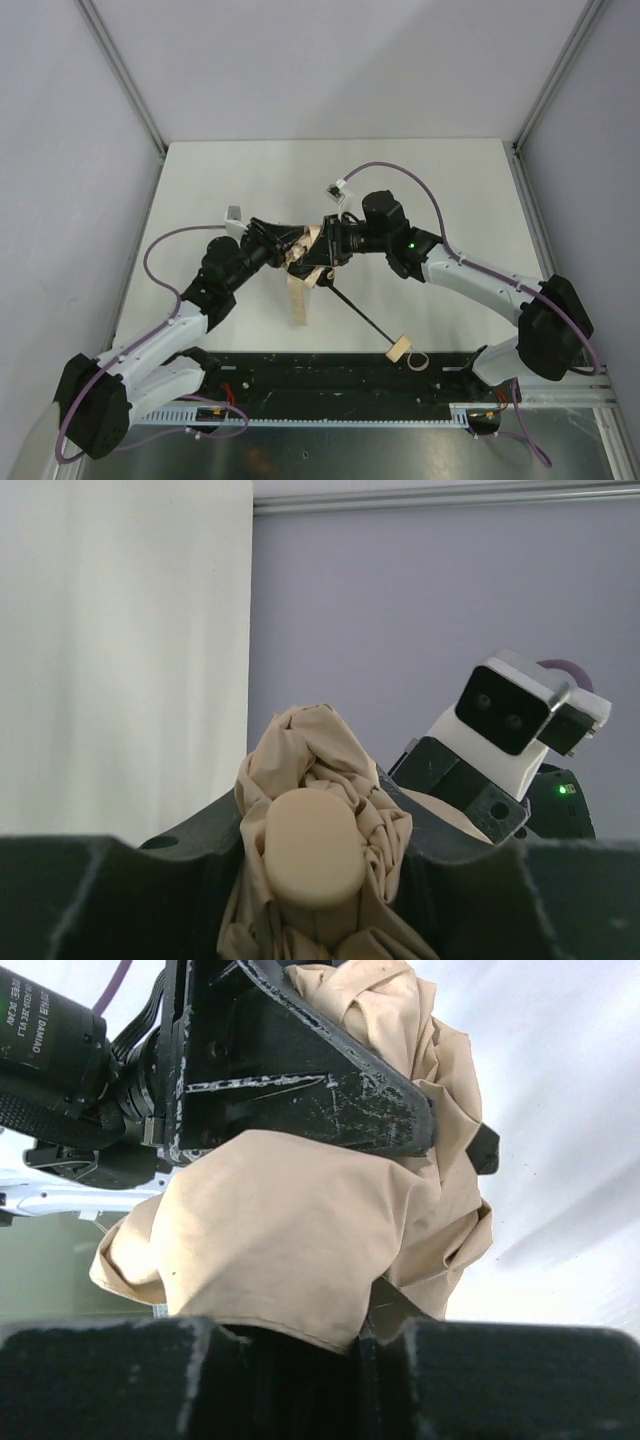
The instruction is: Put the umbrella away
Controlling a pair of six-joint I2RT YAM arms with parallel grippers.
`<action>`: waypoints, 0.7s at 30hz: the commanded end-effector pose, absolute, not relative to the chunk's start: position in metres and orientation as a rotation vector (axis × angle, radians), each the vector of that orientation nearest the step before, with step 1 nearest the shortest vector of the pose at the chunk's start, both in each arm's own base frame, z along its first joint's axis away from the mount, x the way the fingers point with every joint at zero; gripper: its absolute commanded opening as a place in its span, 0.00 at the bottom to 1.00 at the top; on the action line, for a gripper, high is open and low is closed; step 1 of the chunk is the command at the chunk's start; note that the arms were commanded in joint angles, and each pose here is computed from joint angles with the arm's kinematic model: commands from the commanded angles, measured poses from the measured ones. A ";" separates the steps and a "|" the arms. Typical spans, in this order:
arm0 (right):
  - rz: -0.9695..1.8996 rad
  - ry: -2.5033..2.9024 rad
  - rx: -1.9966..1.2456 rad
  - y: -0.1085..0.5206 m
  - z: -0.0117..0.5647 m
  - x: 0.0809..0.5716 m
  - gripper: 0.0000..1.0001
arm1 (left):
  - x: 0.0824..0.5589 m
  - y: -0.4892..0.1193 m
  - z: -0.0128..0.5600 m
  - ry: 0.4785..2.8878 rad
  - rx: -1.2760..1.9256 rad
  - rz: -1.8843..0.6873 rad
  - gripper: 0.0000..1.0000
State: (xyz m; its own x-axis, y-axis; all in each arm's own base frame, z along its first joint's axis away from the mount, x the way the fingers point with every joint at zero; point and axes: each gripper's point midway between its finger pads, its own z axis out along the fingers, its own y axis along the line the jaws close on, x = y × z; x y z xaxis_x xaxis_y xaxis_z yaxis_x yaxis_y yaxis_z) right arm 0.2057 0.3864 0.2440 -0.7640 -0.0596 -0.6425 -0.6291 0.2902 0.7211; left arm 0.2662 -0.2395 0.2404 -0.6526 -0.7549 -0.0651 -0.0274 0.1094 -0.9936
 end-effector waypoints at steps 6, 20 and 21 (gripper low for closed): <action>1.762 1.800 -0.691 0.403 0.316 0.189 0.00 | 0.247 -0.245 0.283 1.694 -0.568 -1.648 0.46; 2.384 1.686 -0.517 0.383 0.352 0.177 0.00 | 0.234 -0.222 0.323 1.491 -0.432 -1.573 0.99; 2.429 1.666 -0.508 0.380 0.353 0.174 0.00 | 0.233 -0.220 0.328 1.474 -0.426 -1.574 0.98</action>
State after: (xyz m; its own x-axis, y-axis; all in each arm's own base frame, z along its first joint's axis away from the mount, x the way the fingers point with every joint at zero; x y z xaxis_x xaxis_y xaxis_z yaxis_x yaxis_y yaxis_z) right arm 0.2004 0.3980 0.3057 -0.9326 -0.0113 -0.3608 -0.3567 -0.1255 0.9258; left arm 0.2400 -0.2260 0.3041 -0.5858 -0.7736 -0.2417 0.2535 0.1083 -0.9613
